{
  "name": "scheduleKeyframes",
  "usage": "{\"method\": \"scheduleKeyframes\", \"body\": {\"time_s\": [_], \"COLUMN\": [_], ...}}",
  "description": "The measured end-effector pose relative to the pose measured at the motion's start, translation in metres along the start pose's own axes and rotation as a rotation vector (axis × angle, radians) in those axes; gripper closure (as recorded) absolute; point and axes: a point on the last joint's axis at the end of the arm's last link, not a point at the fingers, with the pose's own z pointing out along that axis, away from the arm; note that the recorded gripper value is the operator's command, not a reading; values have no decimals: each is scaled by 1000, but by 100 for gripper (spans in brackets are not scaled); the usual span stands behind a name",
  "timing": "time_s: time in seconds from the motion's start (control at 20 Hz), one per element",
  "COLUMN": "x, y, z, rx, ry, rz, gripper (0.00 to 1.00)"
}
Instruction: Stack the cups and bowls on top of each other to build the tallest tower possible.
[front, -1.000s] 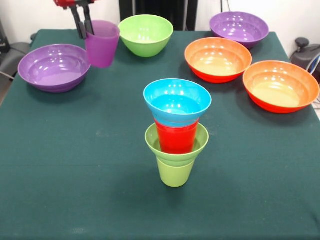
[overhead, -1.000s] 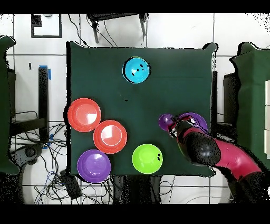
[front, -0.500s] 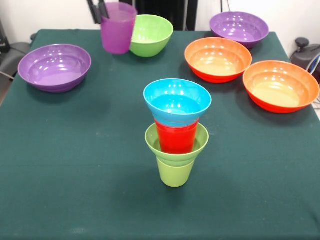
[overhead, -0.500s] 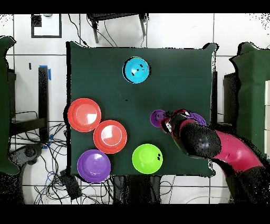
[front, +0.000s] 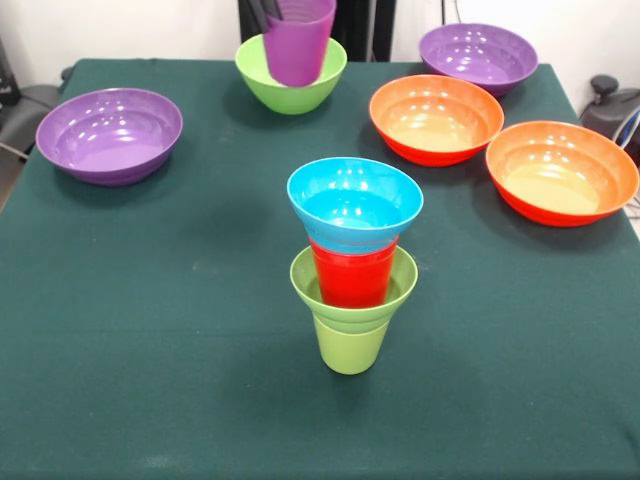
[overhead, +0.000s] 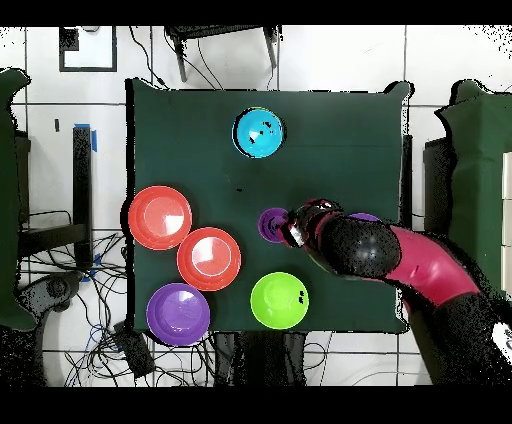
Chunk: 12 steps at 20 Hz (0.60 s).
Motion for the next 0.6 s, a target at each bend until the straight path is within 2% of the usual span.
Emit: {"method": "scheduleKeyframes", "body": {"time_s": [0.3,0.5,0.6], "x": [-32,-60,-67], "y": [-4,-19,-24], "z": [-6,-7,-8], "rx": [-31,-39,-40], "ry": [10,-2,-6], "rz": [-15,-27,-28], "gripper": [100,100,100]}}
